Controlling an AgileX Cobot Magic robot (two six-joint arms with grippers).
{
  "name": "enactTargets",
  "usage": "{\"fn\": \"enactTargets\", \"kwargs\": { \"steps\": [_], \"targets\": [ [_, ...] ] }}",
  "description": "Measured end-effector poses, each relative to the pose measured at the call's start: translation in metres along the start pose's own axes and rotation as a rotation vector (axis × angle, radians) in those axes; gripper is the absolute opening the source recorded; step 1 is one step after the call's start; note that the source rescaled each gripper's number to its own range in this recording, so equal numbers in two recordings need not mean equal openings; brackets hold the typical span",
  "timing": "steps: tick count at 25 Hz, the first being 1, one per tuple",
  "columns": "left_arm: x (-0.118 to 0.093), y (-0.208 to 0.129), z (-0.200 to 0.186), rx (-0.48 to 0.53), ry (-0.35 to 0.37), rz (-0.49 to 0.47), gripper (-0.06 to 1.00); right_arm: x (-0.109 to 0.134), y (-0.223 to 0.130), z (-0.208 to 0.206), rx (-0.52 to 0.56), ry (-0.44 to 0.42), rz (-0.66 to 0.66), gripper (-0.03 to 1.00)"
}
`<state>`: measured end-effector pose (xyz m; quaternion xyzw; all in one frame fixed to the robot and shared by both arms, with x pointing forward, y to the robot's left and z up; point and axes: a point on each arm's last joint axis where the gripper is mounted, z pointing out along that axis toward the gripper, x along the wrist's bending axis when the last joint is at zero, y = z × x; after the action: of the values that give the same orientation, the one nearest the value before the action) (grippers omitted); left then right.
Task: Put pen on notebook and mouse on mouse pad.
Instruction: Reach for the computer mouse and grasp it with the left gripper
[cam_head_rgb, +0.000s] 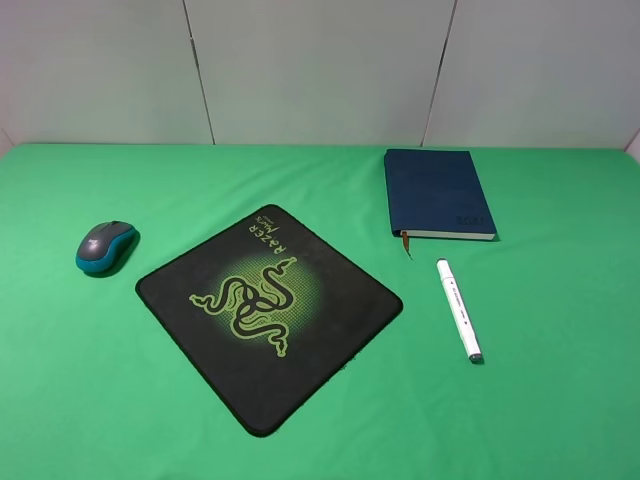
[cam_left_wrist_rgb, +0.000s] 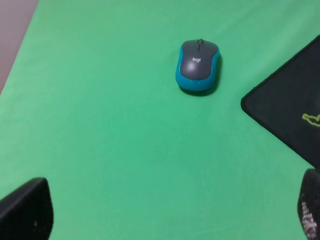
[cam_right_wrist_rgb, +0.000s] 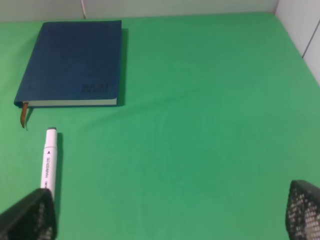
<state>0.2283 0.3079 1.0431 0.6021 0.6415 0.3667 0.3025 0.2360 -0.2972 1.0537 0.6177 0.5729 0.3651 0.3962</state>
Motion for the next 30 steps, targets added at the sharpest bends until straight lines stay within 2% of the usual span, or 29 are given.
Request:
{"fn": "enactTargets", "kwargs": {
  "steps": [7, 14, 17, 23, 30],
  "targets": [
    [0.0, 0.006, -0.003, 0.015, 0.0, 0.009, 0.94, 0.0, 0.0, 0.0, 0.0, 0.0, 0.0, 1.0],
    [0.001, 0.071, -0.01, 0.11, -0.01, 0.051, 0.94, 0.0, 0.0, 0.0, 0.0, 0.0, 0.0, 1.0],
    [0.001, 0.101, 0.0, 0.156, -0.012, 0.055, 0.98, 0.0, 0.0, 0.0, 0.0, 0.0, 0.0, 1.0],
    [-0.004, 0.143, 0.043, 0.278, -0.035, 0.042, 1.0, 0.0, 0.0, 0.0, 0.0, 0.0, 0.0, 1.0],
    [-0.01, 0.164, 0.12, 0.487, -0.041, 0.017, 1.0, 0.0, 0.0, 0.0, 0.0, 0.0, 0.0, 1.0]
  ]
}}
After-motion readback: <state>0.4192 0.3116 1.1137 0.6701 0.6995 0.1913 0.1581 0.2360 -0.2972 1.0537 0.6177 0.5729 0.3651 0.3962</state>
